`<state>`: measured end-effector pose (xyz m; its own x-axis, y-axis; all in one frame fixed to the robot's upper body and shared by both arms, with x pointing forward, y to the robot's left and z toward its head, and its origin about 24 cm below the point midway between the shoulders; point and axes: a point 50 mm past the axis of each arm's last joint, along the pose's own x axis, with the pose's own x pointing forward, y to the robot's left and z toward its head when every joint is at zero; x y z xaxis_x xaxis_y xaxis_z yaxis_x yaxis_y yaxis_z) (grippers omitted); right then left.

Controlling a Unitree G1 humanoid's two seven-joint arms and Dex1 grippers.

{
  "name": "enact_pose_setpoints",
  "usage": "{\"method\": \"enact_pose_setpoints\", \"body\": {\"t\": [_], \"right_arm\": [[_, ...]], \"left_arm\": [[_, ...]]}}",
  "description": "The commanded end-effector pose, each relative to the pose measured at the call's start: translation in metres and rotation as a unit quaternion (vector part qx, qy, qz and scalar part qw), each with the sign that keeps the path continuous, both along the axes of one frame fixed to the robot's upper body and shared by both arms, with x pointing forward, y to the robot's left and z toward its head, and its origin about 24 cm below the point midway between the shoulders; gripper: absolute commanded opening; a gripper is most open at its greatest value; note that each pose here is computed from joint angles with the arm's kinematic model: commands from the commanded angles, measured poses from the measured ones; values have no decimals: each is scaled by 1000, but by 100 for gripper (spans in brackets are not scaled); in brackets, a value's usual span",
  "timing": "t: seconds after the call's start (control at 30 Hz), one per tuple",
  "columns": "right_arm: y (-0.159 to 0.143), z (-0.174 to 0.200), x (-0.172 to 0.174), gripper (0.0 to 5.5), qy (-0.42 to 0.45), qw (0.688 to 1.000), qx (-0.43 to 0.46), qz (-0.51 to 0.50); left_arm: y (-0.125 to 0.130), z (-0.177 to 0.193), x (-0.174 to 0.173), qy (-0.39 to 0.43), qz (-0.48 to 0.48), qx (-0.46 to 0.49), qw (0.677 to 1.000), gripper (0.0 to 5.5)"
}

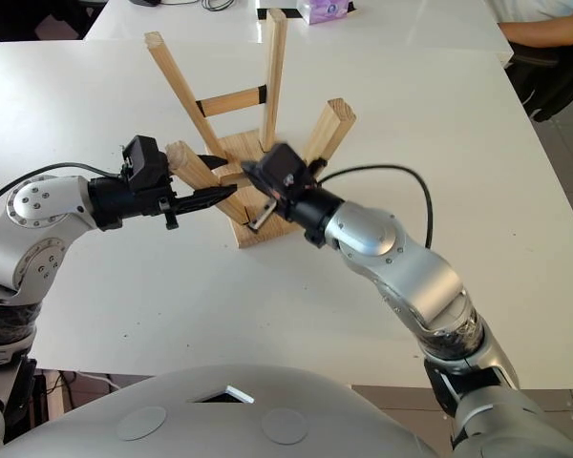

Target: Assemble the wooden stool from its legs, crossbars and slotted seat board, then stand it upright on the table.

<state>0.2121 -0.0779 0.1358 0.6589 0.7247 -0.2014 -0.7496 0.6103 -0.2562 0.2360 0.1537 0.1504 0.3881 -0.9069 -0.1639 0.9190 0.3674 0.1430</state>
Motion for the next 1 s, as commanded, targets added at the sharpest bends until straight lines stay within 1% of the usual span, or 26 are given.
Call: {"method": "enact_pose_setpoints", "body": {"t": [0.03, 0.13, 0.27, 0.3, 0.33, 0.43, 0.5, 0.53, 0.6, 0.7, 0.77, 0.8, 0.83, 0.87, 0.9, 0.93, 0.97, 1.0], "right_arm": [[-2, -21, -2, 0, 36, 999, -28, -5], [-1, 9, 7, 0, -21, 999, 23, -10], [-9, 62, 19, 0, -103, 988, 109, -38], [-8, 62, 19, 0, -102, 989, 105, -37], [-7, 54, 18, 0, -87, 992, 90, -35], [-6, 0, 11, 0, 2, 999, 0, -37], [-3, -27, 3, 0, 45, 998, -32, -31], [-1, -33, 0, 0, 54, 997, -36, -29], [3, -32, 0, 0, 49, 998, -23, -27], [4, -14, 2, 0, 19, 1000, 11, -22], [5, 12, 2, 0, -16, 997, 70, -2], [3, 31, 2, 0, -36, 992, 121, 6], [-2, 53, 2, 0, -62, 982, 178, 13], [-13, 80, 4, 0, -94, 963, 252, 17], [-31, 105, 5, 0, -130, 941, 312, 15], [-53, 125, 10, 0, -165, 923, 346, -7], [-81, 136, 18, 0, -191, 914, 353, -51], [-107, 139, 26, 0, -202, 915, 333, -108]], "left_arm": [[4, -18, 0, 54, 21, 34, 998, 204], [2, -18, -2, 56, 13, 37, 998, 204], [5, -16, -3, 57, 13, 44, 997, 204], [5, -16, -3, 57, 14, 45, 997, 204], [5, -16, -2, 57, 14, 45, 997, 204], [3, -15, -1, 56, 14, 45, 997, 204], [2, -14, 0, 55, 12, 46, 997, 204], [2, -13, 0, 54, 10, 46, 997, 204], [1, -12, 1, 56, 3, 53, 997, 204], [1, -13, 0, 61, -11, 67, 996, 204], [2, -14, 0, 65, -19, 73, 995, 204], [2, -15, 0, 66, -20, 75, 995, 204], [3, -15, 1, 67, -20, 77, 995, 204], [4, -17, 1, 70, -22, 82, 994, 204], [5, -18, 1, 73, -25, 86, 993, 204], [7, -19, 2, 74, -26, 88, 993, 204], [10, -19, 3, 76, -24, 89, 993, 204], [13, -19, 4, 78, -22, 90, 993, 204]]}}
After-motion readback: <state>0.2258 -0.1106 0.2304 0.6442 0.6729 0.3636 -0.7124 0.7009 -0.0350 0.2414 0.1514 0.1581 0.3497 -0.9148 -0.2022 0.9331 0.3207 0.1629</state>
